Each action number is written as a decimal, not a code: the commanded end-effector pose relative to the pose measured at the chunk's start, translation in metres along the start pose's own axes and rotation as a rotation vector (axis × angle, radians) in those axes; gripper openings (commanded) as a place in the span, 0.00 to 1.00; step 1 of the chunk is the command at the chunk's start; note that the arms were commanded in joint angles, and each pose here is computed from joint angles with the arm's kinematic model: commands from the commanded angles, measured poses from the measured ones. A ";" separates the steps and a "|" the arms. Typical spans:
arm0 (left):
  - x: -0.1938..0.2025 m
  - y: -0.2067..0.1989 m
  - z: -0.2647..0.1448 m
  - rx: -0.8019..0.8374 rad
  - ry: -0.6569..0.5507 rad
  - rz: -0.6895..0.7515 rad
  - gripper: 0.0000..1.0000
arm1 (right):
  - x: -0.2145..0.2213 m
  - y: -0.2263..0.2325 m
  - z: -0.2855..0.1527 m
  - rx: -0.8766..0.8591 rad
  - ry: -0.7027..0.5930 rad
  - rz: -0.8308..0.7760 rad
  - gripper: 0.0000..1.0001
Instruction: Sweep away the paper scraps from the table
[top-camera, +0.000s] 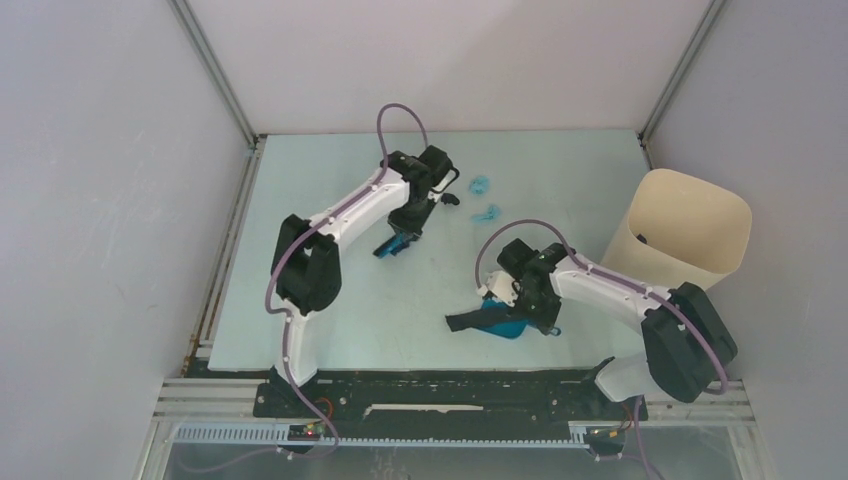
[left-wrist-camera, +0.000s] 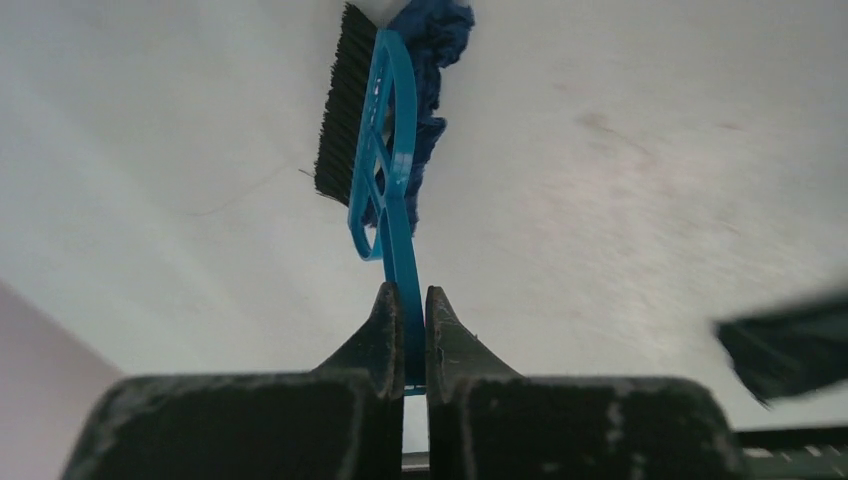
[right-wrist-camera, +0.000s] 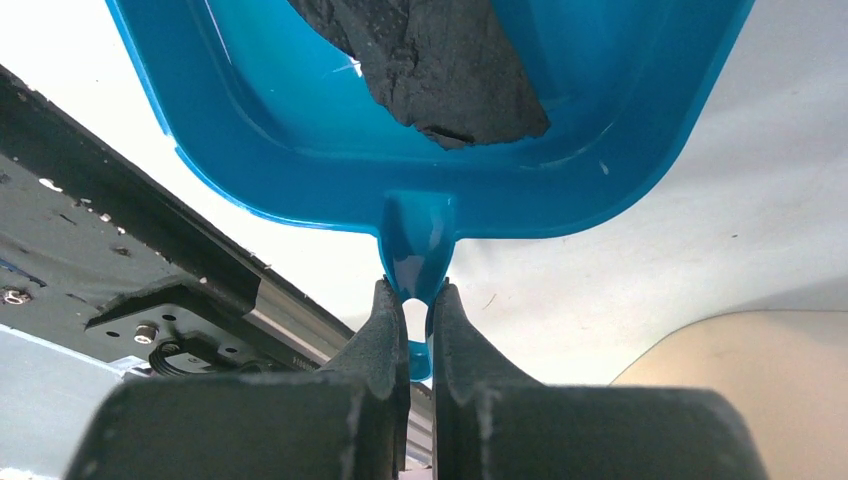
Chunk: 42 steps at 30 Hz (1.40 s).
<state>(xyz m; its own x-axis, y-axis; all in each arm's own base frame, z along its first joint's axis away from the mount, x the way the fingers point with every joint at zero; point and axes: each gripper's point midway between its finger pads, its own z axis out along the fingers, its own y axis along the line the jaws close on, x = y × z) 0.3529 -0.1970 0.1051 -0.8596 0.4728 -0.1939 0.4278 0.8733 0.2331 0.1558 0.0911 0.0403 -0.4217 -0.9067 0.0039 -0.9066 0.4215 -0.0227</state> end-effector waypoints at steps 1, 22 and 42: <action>-0.007 -0.087 -0.041 0.370 -0.115 -0.012 0.00 | -0.018 -0.008 -0.006 0.012 -0.034 -0.007 0.00; 0.021 -0.190 -0.134 0.899 -0.175 0.025 0.00 | -0.037 -0.025 -0.006 0.011 -0.091 0.029 0.00; -0.007 -0.149 -0.167 0.711 -0.357 -0.033 0.00 | -0.044 -0.028 -0.022 0.085 -0.253 0.005 0.00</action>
<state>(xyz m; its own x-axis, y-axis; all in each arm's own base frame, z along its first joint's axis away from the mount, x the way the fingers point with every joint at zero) 0.2444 -0.3543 0.1870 -0.8179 0.3936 -0.4196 0.5622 0.7017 -0.4376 0.1960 0.1141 0.0569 -0.4177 -0.8891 -0.1871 -0.8934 0.4394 -0.0938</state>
